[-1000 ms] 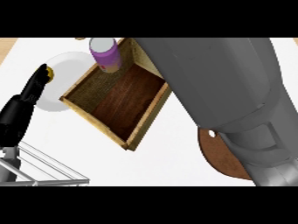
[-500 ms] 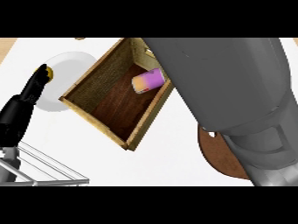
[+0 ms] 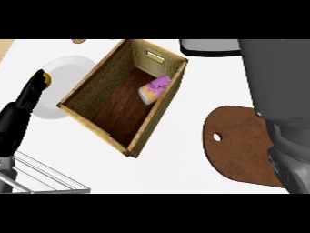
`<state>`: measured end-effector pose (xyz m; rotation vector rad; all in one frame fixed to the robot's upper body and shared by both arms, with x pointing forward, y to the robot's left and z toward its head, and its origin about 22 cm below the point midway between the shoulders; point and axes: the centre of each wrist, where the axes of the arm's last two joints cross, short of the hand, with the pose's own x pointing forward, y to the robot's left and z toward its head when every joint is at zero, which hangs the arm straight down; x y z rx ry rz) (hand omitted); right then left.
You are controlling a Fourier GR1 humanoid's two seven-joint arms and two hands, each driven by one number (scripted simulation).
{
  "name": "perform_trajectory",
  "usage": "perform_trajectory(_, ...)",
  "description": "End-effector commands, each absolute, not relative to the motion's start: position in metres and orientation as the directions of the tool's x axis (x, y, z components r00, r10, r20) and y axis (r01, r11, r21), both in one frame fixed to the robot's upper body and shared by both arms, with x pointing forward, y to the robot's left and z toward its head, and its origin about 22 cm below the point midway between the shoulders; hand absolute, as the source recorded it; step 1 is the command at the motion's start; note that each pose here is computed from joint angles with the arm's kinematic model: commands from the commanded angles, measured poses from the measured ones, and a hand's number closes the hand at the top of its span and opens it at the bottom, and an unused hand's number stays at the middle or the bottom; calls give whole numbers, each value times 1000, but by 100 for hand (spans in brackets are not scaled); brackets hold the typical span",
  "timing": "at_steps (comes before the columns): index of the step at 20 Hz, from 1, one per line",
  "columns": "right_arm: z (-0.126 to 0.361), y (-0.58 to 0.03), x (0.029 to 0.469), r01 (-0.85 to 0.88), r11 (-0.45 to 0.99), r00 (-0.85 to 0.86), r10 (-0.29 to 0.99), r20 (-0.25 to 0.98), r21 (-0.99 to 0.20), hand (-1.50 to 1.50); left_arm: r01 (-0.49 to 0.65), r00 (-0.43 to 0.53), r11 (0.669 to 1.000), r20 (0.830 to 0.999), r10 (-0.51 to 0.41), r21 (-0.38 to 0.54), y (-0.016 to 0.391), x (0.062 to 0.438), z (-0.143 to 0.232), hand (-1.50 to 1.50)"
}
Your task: Pick the can from the cutting board and place it in the basket
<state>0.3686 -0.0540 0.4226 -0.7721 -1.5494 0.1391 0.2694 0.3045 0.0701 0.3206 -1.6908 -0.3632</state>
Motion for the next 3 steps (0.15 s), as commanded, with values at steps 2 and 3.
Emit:
perform_trajectory(2,424,-114,361,553,749,131,353,926,-364,-150,-32,-147,915,904,-402,402,302,272,79,0)
perform_trajectory(3,421,-117,356,574,749,95,342,935,-332,-150,-31,-160,915,901,-402,403,305,271,68,0)
